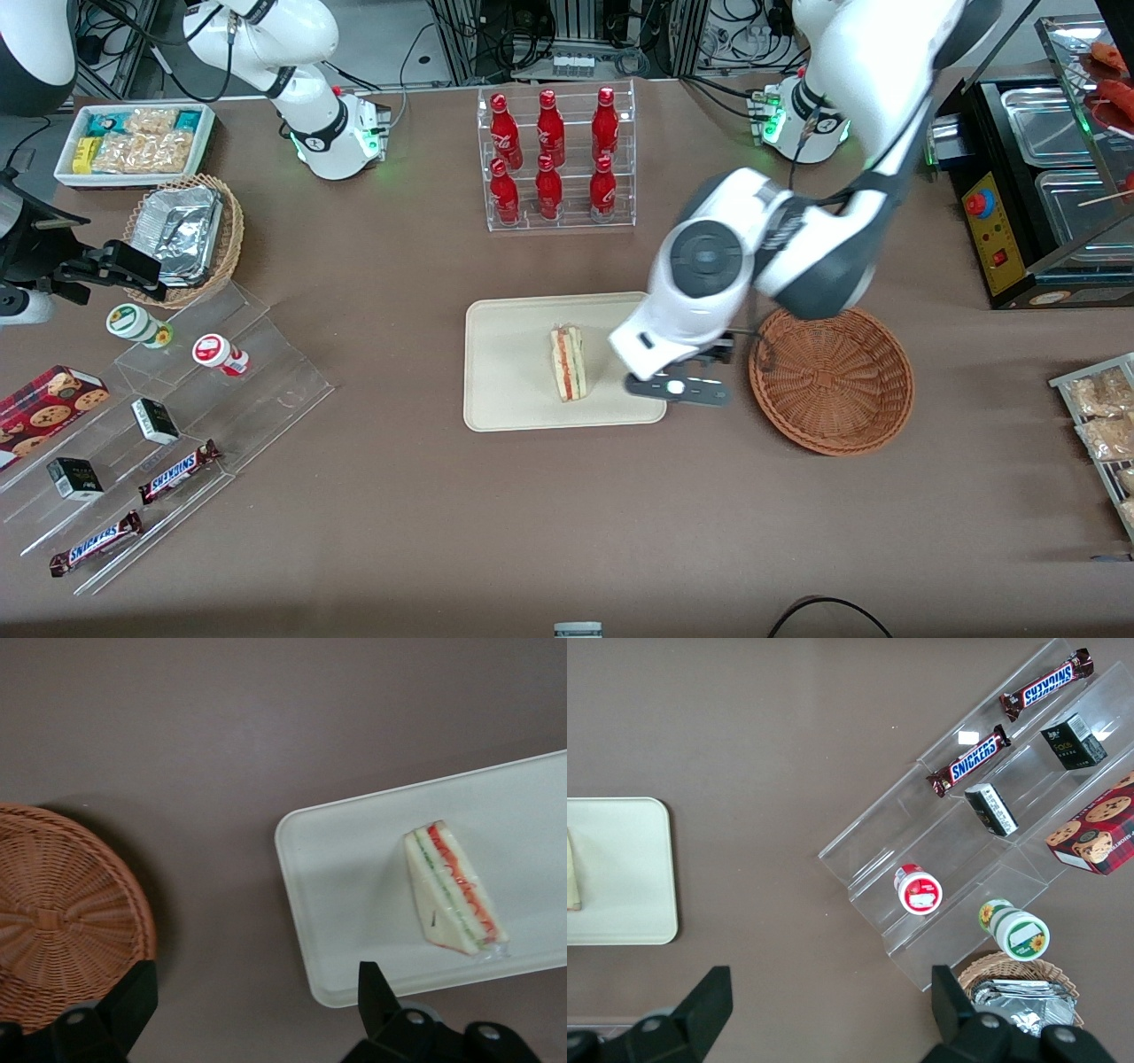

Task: Place sandwich from basket to tray

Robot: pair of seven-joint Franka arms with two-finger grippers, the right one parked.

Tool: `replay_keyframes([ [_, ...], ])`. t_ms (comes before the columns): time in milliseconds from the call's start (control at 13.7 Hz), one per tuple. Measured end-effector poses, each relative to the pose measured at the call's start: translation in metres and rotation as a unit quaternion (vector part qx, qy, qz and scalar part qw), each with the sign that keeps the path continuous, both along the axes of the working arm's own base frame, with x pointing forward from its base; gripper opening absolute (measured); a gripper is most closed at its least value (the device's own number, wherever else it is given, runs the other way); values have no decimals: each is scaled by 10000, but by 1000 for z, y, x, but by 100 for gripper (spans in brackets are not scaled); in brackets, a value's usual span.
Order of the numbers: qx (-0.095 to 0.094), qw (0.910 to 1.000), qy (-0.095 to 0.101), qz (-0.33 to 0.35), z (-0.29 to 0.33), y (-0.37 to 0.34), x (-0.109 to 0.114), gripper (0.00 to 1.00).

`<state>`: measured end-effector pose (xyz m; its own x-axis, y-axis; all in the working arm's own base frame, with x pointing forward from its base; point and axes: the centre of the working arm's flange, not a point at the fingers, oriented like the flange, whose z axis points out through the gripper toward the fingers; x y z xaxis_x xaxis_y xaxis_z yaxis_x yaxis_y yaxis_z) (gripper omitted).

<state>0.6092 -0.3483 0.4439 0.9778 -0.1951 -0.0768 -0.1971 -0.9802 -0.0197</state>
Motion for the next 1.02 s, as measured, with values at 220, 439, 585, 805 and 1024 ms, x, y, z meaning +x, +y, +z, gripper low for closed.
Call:
replay_keyframes([
  [220, 54, 9998, 97, -175, 18, 74, 14, 100],
  [439, 48, 9997, 165, -160, 26, 122, 16, 100],
  [585, 69, 9995, 217, -204, 27, 137, 12, 100],
  [805, 132, 9995, 210, -177, 31, 145, 5, 100],
  [1024, 146, 9997, 170, -113, 39, 162, 6, 100],
])
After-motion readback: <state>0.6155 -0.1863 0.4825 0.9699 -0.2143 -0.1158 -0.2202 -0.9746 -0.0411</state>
